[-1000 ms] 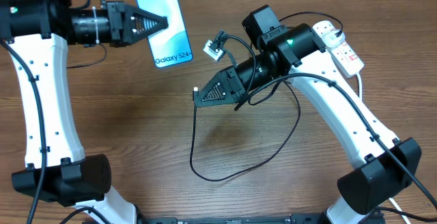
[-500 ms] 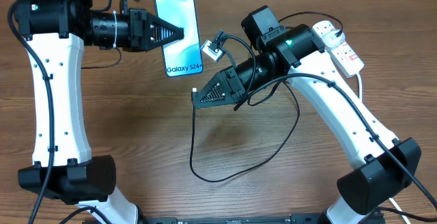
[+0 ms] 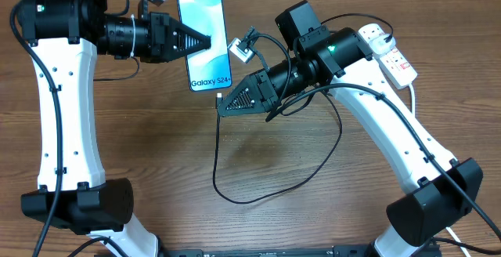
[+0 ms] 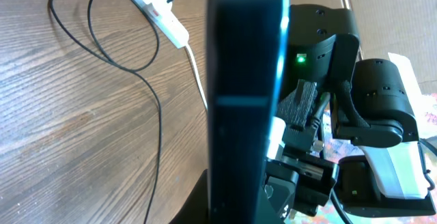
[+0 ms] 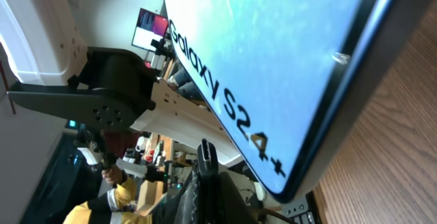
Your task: Plug charger to phone and switch on socket
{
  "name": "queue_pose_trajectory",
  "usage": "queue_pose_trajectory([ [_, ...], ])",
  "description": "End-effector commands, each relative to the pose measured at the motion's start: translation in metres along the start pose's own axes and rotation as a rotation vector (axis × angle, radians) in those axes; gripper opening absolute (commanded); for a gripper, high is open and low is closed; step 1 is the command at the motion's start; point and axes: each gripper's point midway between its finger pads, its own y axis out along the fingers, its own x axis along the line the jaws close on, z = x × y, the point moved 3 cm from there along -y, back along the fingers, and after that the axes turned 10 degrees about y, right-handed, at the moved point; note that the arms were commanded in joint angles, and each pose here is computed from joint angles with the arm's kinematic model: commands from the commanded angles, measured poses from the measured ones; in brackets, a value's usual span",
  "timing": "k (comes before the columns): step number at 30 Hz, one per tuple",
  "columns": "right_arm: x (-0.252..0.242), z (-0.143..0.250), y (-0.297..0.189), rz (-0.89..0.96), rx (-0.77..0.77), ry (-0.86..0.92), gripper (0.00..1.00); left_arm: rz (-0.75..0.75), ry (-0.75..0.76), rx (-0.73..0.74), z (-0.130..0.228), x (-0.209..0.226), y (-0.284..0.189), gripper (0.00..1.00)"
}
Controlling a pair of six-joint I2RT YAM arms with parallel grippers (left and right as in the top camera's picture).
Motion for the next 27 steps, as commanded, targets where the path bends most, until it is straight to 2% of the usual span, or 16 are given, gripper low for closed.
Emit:
queue_pose_trajectory([
  [1,0.02,0.0,-0.001,-0.033,-0.001,-0.04,0.04,0.075,0.058,-0.016,-0.003,-0.023,0.001,0.04],
  [6,0.009,-0.003,-0.001,0.044,-0.018,-0.018,0.04,0.072,0.059,-0.016,-0.003,-0.023,0.001,0.04],
  [10,-0.022,-0.013,-0.006,0.264,-0.093,0.104,0.04,-0.003,0.062,-0.014,-0.005,-0.01,-0.001,0.04],
  [14,-0.048,-0.019,-0.013,0.46,-0.172,0.202,0.04,-0.332,-0.104,-0.013,-0.007,0.039,-0.015,0.04],
  [21,-0.076,-0.012,-0.003,0.65,-0.194,0.256,0.04,-0.817,-0.274,-0.011,0.006,0.096,-0.052,0.04],
  [24,-0.091,-0.009,0.004,0.745,-0.22,0.28,0.04,-0.95,-0.328,-0.029,0.01,0.107,-0.067,0.04],
  [27,-0.113,-0.008,0.021,0.823,-0.269,0.295,0.04,-0.998,-0.337,-0.029,0.012,0.111,-0.072,0.04],
])
